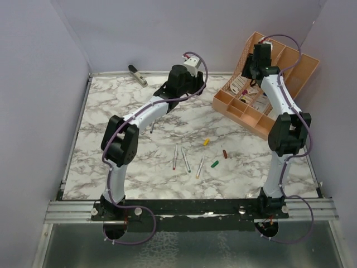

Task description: Insert the pens into the pen caps

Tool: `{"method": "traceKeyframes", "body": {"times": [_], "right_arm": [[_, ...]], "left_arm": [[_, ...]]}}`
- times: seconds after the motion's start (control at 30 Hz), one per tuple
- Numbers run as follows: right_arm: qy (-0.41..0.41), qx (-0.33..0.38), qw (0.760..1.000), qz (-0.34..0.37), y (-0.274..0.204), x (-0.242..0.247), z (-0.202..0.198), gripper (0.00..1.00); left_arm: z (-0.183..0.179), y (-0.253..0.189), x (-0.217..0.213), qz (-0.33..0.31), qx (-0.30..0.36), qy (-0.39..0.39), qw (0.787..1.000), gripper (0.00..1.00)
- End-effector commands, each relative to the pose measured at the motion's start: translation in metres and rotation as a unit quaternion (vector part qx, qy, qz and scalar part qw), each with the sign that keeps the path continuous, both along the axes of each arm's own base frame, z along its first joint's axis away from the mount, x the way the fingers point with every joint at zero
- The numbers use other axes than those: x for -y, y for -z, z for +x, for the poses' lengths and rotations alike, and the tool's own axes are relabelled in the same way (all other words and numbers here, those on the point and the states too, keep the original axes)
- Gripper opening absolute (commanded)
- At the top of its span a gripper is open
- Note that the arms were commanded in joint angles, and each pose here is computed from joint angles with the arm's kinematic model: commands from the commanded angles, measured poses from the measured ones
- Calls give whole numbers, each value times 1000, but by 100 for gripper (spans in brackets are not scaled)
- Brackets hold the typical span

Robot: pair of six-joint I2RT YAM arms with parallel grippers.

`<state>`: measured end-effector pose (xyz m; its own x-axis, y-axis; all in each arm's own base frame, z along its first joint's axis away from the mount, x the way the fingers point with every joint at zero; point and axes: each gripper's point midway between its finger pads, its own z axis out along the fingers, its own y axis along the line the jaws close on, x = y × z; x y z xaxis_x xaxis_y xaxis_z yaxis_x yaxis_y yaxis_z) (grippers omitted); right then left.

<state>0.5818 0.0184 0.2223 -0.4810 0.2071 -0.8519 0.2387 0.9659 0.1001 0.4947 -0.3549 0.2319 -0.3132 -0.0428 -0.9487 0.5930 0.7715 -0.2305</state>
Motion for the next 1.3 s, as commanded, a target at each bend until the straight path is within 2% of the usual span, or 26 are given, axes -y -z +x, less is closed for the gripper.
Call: {"method": "traceKeyframes", "body": {"times": [0.0, 0.17, 0.3, 0.4, 0.6, 0.97, 1.17, 1.27], "right_arm": [[18, -14, 999, -29, -10, 13, -12, 43], [6, -48, 999, -4, 6, 3, -17, 43], [8, -87, 996, -16, 38, 5, -11, 41], [27, -112, 993, -24, 53, 9, -6, 40], [63, -157, 984, -59, 80, 23, -9, 39], [71, -215, 973, -43, 134, 19, -20, 35], [64, -191, 979, -25, 130, 13, -17, 32], [58, -204, 977, -24, 139, 11, -16, 32]], "left_arm": [[21, 5, 7, 19, -31, 48, 998, 46], [39, 30, -44, -20, -85, 16, 996, 50], [37, 52, -75, 48, -95, -11, 994, 54], [33, 68, -86, 76, -110, -24, 991, 55], [31, 88, -88, 89, -145, -27, 985, 56], [50, 97, -90, 76, -166, -20, 983, 59], [54, 101, -98, 65, -181, -27, 981, 59], [50, 100, -102, 63, -189, -31, 979, 59]]}}
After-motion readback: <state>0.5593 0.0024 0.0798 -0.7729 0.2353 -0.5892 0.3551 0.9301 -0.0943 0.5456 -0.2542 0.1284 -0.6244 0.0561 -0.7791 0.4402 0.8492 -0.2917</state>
